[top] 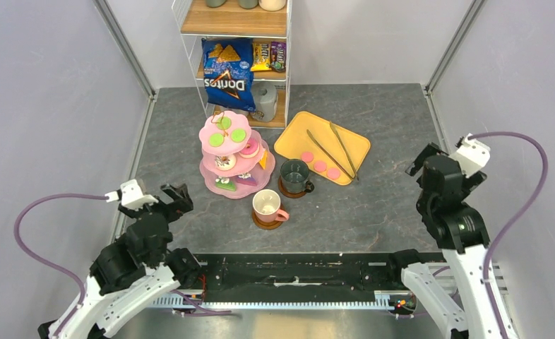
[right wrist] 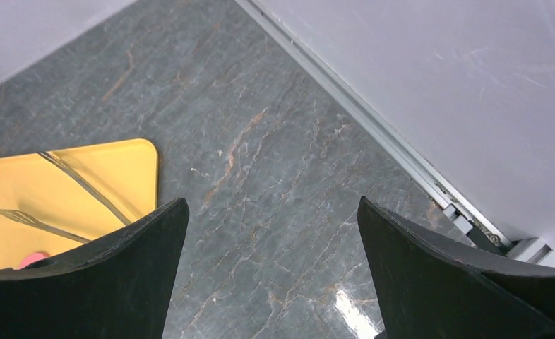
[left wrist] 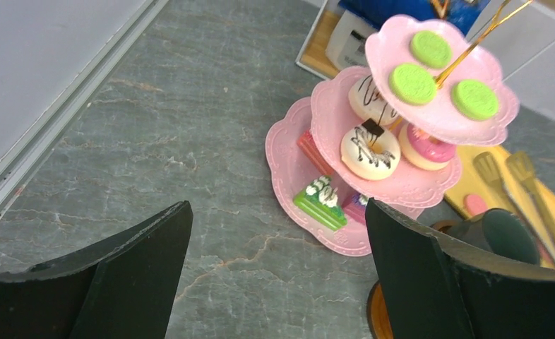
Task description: Serve the afternoon tea
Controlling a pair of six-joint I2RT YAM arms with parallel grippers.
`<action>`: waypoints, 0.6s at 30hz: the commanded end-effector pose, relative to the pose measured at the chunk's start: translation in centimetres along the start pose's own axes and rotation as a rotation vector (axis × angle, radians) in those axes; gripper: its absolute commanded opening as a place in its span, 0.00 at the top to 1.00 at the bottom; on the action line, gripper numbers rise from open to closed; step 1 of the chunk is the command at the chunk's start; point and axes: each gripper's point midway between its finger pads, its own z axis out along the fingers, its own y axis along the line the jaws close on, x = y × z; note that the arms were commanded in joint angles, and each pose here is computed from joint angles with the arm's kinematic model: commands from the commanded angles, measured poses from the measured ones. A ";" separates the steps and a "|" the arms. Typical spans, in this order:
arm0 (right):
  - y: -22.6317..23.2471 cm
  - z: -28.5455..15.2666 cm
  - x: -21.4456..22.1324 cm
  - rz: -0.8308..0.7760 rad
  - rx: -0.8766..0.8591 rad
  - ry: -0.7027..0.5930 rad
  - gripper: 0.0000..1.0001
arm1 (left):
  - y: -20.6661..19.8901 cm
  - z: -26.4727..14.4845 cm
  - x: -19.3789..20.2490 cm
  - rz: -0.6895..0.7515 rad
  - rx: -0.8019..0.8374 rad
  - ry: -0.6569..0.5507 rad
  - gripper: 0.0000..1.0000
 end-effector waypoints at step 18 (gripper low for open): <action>-1.0 -2.8 -1.4 0.012 -0.202 -0.314 0.03 | 3.4 -2.2 -4.7 -0.168 0.036 -0.200 0.00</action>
